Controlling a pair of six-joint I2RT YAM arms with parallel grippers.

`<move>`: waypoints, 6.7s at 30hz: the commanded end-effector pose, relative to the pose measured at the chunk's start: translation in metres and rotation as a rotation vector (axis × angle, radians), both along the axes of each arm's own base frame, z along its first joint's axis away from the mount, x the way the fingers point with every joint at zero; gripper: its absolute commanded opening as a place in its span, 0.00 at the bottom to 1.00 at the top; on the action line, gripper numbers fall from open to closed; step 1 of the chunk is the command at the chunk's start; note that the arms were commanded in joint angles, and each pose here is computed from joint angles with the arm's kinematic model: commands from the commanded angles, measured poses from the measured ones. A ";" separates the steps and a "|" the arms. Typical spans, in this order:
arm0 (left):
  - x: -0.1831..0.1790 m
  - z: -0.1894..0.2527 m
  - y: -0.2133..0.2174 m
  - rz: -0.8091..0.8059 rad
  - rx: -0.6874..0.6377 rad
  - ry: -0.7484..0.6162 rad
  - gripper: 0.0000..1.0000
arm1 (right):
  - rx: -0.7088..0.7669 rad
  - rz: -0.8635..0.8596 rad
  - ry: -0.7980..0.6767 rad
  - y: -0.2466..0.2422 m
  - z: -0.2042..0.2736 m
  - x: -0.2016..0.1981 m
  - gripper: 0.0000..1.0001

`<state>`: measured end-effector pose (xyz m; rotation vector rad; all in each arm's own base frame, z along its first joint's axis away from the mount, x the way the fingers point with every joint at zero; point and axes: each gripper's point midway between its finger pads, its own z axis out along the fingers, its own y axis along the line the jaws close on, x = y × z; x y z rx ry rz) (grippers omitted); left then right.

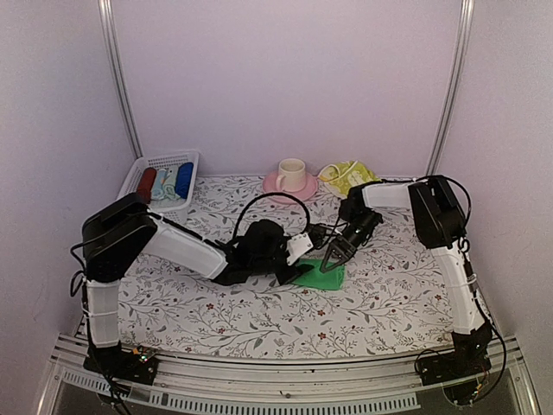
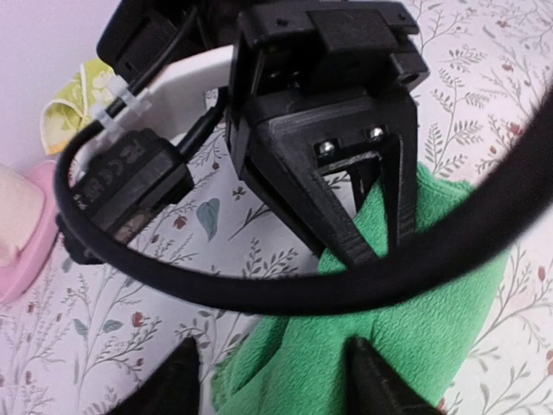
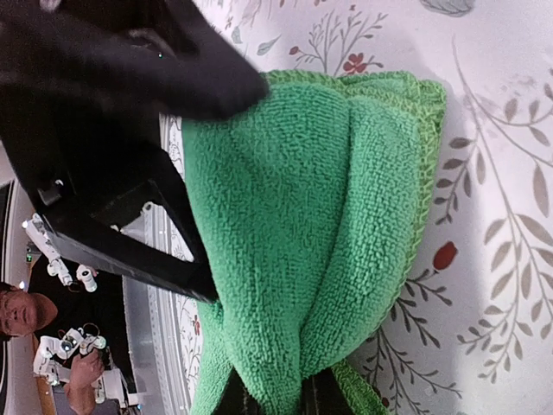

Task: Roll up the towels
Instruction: Pass from the left arm to the right, then pass from the right arm to the left

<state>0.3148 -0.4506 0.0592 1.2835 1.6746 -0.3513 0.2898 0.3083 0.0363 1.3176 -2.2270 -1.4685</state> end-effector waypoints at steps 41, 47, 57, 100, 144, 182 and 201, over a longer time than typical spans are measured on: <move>0.009 0.179 0.030 0.579 -1.110 0.793 0.89 | -0.101 -0.624 -1.724 0.000 0.207 0.095 0.02; 0.007 0.190 0.050 0.572 -1.281 0.802 0.97 | -0.078 -0.621 -1.798 -0.002 0.215 0.085 0.02; 0.019 0.187 0.058 0.596 -1.342 0.757 0.88 | 0.017 -0.524 -1.749 0.015 0.208 0.067 0.02; -0.006 0.201 0.032 0.508 -1.319 0.681 0.88 | 0.178 -0.542 -1.410 0.037 0.219 0.048 0.02; -0.031 0.224 0.083 0.324 -1.603 0.664 0.97 | -0.080 -0.251 -2.068 0.074 0.169 0.013 0.02; -0.149 0.156 0.053 -0.596 -0.166 0.184 0.97 | 0.260 0.400 -1.429 0.061 0.117 -0.087 0.02; -0.129 0.119 0.032 -0.366 0.015 0.240 0.97 | 0.143 0.403 -1.433 0.056 0.107 -0.068 0.03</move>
